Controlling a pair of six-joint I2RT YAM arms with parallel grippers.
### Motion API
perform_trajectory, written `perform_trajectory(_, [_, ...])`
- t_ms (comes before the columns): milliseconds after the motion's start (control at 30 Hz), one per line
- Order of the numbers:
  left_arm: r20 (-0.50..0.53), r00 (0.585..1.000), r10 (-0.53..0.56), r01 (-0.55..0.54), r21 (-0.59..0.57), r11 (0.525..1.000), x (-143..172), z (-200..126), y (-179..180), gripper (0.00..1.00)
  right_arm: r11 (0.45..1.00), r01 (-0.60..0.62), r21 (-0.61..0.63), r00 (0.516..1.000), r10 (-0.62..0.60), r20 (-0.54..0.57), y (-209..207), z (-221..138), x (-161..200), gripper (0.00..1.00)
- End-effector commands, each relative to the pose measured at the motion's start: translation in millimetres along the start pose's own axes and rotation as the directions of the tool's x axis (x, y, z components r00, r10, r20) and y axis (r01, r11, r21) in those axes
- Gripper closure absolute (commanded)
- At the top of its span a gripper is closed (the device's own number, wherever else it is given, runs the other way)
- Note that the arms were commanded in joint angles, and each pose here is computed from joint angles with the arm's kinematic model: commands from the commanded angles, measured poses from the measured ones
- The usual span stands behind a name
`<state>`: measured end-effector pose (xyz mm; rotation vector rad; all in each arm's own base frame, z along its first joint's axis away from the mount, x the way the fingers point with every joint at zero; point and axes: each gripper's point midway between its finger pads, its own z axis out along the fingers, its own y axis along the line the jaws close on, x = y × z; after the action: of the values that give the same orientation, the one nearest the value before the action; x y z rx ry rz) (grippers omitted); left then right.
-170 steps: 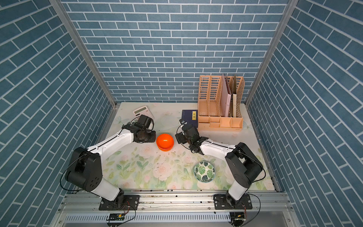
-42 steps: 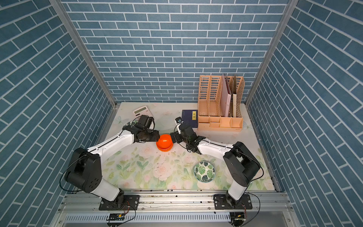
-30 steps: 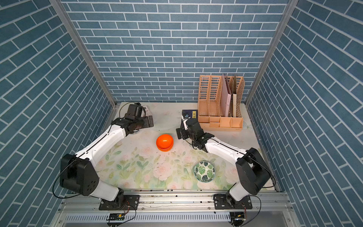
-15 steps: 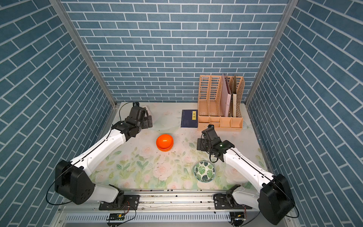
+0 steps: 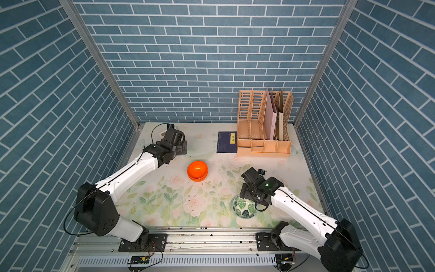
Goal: Stack the bowls
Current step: Pick up the bowl from the center of the board.
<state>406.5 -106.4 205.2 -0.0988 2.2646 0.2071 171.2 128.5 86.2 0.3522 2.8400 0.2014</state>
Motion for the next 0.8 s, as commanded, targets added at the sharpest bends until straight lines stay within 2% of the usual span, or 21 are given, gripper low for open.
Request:
perform_trajectory(0, [0.028, 1.0, -0.005, 0.004, 0.038, 0.999, -10, -8, -6, 0.0, 0.996, -0.054, 0.075, 0.997, 0.059, -0.058, -16, 9, 16, 0.1])
perform_trajectory(333, [0.019, 1.0, -0.008, 0.007, 0.079, 0.997, -3, -5, -14, 0.01, 0.99, -0.128, 0.056, 0.989, 0.132, -0.073, -24, 21, 32, 0.2])
perform_trajectory(400, [0.015, 1.0, -0.01, 0.009, 0.094, 0.996, -2, -4, -18, 0.02, 0.991, -0.131, 0.04, 0.988, 0.134, -0.079, -22, 24, 34, 0.28])
perform_trajectory(633, [0.019, 1.0, -0.01, 0.008, 0.092, 0.996, -2, -3, -18, 0.03, 0.99, -0.141, -0.005, 0.986, 0.14, -0.09, -17, 38, 41, 0.66])
perform_trajectory(767, [0.019, 1.0, -0.012, 0.01, 0.094, 0.996, -2, -4, -18, 0.03, 0.988, -0.152, -0.024, 0.986, 0.15, -0.078, -15, 41, 39, 0.82])
